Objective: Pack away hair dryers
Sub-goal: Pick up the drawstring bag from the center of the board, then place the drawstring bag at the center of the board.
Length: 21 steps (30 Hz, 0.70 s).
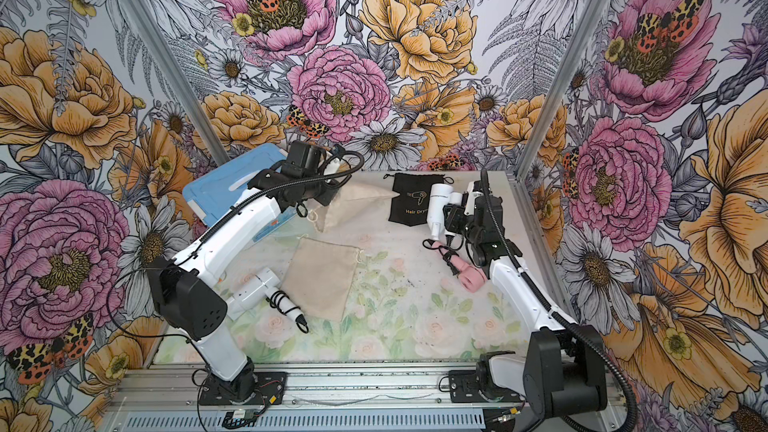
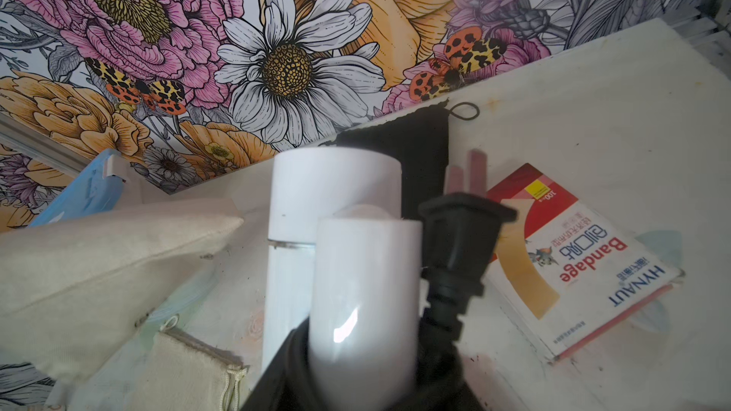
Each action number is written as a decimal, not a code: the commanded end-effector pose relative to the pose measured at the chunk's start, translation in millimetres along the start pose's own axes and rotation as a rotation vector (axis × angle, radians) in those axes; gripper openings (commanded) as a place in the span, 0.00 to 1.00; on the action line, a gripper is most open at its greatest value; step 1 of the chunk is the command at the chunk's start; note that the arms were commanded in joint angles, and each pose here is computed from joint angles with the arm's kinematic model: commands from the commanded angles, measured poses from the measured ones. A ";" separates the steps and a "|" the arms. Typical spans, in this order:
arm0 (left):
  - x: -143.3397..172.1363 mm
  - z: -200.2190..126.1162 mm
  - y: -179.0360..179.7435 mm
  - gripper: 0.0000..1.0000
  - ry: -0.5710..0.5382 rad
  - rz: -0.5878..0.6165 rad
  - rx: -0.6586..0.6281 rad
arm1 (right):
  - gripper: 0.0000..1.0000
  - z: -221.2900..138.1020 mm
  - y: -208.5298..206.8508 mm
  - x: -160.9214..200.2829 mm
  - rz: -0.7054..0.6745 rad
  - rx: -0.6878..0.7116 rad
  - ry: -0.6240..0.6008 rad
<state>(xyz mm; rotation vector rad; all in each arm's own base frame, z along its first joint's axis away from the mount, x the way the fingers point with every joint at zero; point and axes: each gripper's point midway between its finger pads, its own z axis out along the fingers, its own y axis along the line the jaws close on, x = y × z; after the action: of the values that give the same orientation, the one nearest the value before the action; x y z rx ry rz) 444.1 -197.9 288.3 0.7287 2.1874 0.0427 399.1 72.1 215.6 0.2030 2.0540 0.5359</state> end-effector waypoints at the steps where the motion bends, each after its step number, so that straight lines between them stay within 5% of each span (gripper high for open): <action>1: 12.9 0.8 -2.7 0.00 0.093 -0.048 -0.018 | 0.22 -6.4 25.9 -36.3 -0.023 -0.086 -0.102; 13: 107.1 79.4 -118.7 0.00 0.442 -0.120 0.236 | 0.22 -21.5 26.6 -13.3 -0.024 -0.088 -0.067; 21: 78.5 86.5 -158.1 0.06 0.396 -0.145 0.411 | 0.22 -25.4 19.4 -0.7 -0.013 -0.067 -0.056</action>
<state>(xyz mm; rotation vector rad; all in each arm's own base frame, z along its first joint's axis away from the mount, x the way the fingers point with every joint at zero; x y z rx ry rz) 381.1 -278.9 97.6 0.8591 2.7540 -0.1955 377.3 78.4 212.2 0.1788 2.0606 0.5616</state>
